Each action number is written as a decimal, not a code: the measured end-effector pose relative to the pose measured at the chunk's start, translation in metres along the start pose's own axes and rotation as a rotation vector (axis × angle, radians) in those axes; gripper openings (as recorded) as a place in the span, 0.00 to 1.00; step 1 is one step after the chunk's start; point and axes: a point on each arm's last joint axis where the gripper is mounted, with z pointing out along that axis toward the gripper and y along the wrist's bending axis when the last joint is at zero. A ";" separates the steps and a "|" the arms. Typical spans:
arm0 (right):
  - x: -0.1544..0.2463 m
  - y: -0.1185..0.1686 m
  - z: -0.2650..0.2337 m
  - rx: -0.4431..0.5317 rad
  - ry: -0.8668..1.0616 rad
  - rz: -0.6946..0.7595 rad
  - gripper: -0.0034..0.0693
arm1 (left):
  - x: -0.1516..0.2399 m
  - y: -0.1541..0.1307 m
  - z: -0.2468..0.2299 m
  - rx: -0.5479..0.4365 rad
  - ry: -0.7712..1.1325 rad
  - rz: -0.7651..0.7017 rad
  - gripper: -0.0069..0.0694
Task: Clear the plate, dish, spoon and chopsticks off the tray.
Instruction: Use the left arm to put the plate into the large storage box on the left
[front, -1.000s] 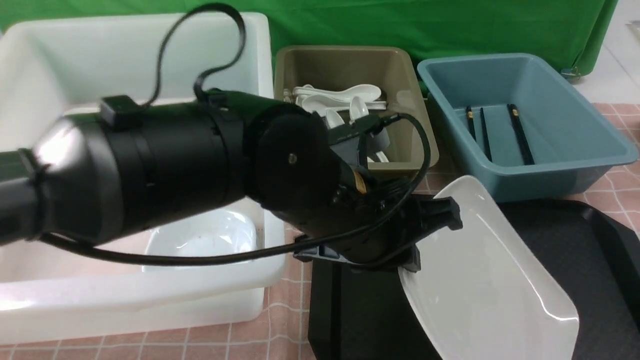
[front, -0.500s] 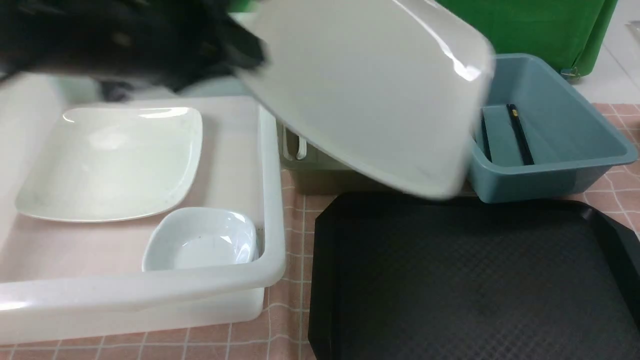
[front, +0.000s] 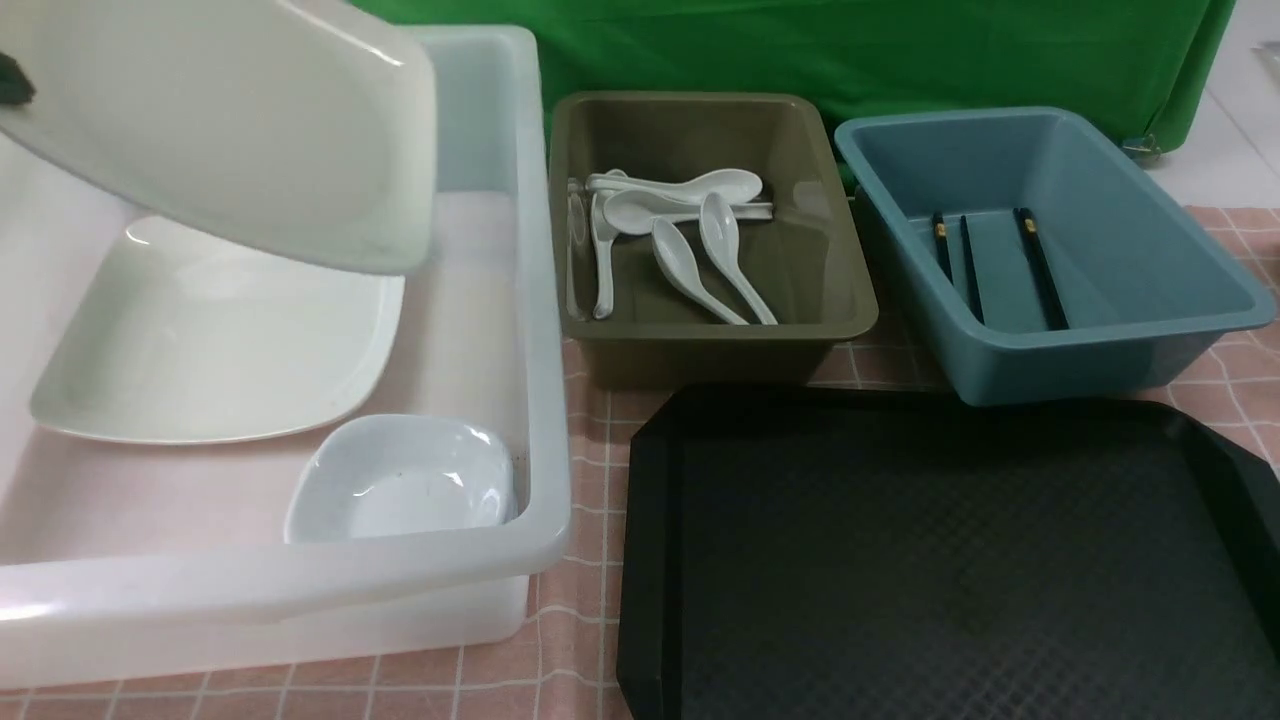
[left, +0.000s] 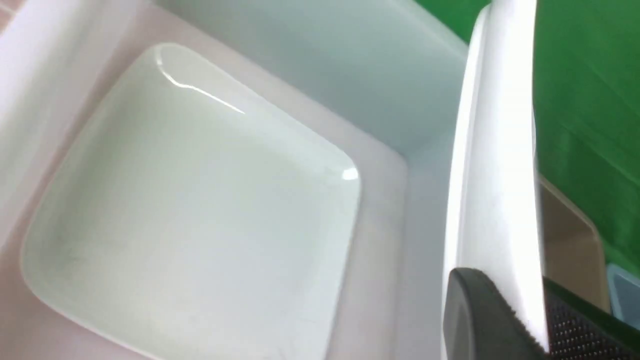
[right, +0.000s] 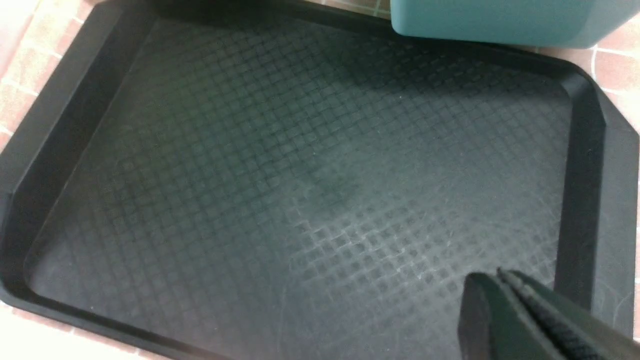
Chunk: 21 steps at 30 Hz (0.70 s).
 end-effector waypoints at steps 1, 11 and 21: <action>0.000 0.000 0.000 0.000 0.001 0.002 0.13 | -0.002 0.008 0.009 -0.004 0.015 -0.008 0.13; 0.007 0.000 0.006 -0.002 0.027 0.003 0.13 | 0.005 0.055 0.087 -0.042 0.169 -0.013 0.13; 0.006 0.000 0.006 -0.001 0.021 0.003 0.13 | 0.007 0.075 0.111 -0.100 0.162 -0.016 0.11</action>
